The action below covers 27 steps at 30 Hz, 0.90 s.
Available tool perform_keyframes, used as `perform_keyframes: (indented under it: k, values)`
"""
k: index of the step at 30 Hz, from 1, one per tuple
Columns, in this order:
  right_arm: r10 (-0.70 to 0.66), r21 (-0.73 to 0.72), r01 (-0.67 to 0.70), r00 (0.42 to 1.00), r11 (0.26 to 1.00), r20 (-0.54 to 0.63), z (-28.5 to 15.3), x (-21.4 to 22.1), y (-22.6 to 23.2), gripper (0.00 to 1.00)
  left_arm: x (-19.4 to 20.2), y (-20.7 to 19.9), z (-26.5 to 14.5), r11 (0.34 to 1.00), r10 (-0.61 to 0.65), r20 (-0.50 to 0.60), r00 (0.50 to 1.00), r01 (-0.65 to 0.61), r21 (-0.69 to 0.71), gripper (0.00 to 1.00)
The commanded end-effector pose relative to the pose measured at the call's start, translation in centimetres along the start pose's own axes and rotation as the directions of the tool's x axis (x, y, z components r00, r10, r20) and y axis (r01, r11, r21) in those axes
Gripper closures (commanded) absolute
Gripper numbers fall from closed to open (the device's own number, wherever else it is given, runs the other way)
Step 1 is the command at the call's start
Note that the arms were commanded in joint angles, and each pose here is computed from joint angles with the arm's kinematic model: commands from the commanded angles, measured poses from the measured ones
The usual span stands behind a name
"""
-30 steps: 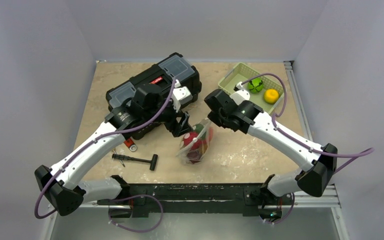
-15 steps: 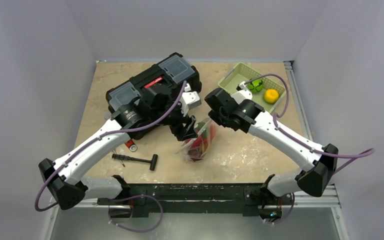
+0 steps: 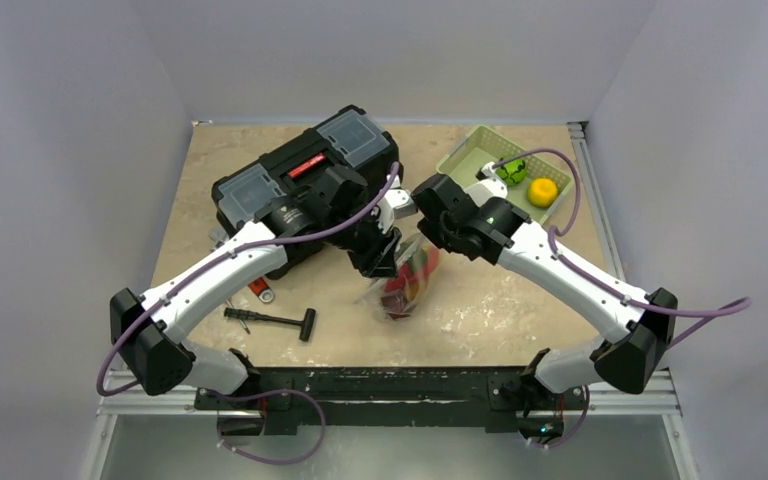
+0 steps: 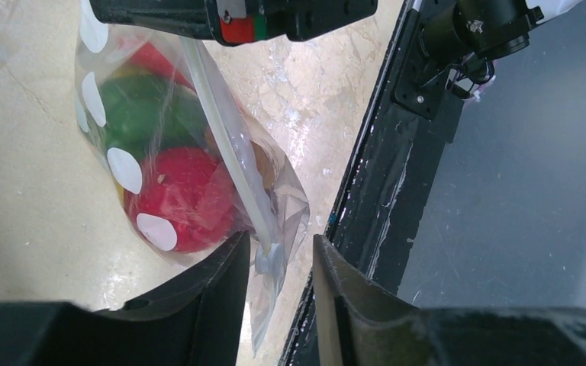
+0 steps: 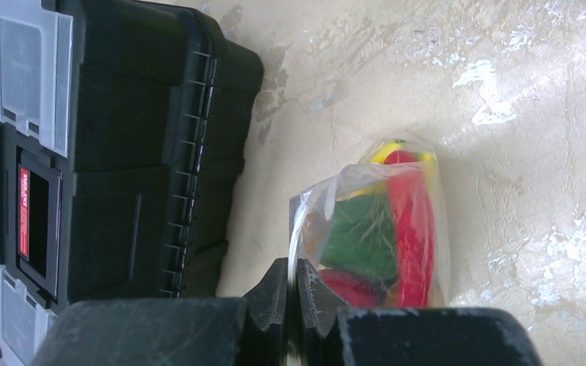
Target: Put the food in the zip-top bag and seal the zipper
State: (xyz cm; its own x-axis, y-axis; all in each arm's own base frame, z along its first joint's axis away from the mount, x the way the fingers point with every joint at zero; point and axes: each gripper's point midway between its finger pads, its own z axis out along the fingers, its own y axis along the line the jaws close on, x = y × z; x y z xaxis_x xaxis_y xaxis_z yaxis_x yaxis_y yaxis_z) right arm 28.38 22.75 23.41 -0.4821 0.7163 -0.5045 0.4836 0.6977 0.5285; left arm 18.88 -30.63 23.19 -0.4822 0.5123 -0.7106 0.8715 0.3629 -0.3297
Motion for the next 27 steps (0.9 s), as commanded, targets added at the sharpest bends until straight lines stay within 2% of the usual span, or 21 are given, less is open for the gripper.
perform_keyframes:
  k: [1,3,6,10,12,23,27]
  values:
    - [0.086,-0.054,-0.084,0.995,0.995,0.043,-1.5,-1.7,0.9,1.0,-1.3,-0.8,-0.1,0.999,0.0,0.021,1.0,-0.001,0.04,0.69]
    - [0.094,-0.054,-0.091,0.994,0.994,0.051,-1.6,-1.9,0.5,1.0,-1.4,-0.9,-0.1,0.999,0.0,0.027,1.0,-0.001,0.046,0.75]
    - [0.118,-0.068,-0.115,0.992,0.991,0.049,-1.7,-1.9,-0.2,1.0,-1.7,-1.0,-0.4,0.999,0.008,0.055,0.998,-0.01,0.043,0.75]
    - [0.16,-0.107,-0.156,0.987,0.982,0.029,-1.7,-2.0,-0.9,1.0,-2.3,-1.2,-0.8,0.999,0.021,0.108,0.994,-0.026,0.039,0.6]
    - [0.163,-0.11,-0.159,0.986,0.981,0.031,-1.7,-2.3,-1.0,1.0,-2.5,-1.3,-0.9,0.999,0.025,0.123,0.992,-0.031,0.04,0.57]
    - [0.161,-0.11,-0.158,0.987,0.981,0.021,-1.8,-2.3,-0.4,1.0,-2.2,-1.9,0.0,0.994,0.015,0.102,0.995,-0.025,0.103,0.59]
    - [0.166,-0.112,-0.162,0.986,0.98,0.029,-1.9,-2.6,-0.5,1.0,-2.0,-1.5,0.4,0.995,0.008,0.085,0.996,-0.016,0.094,0.64]
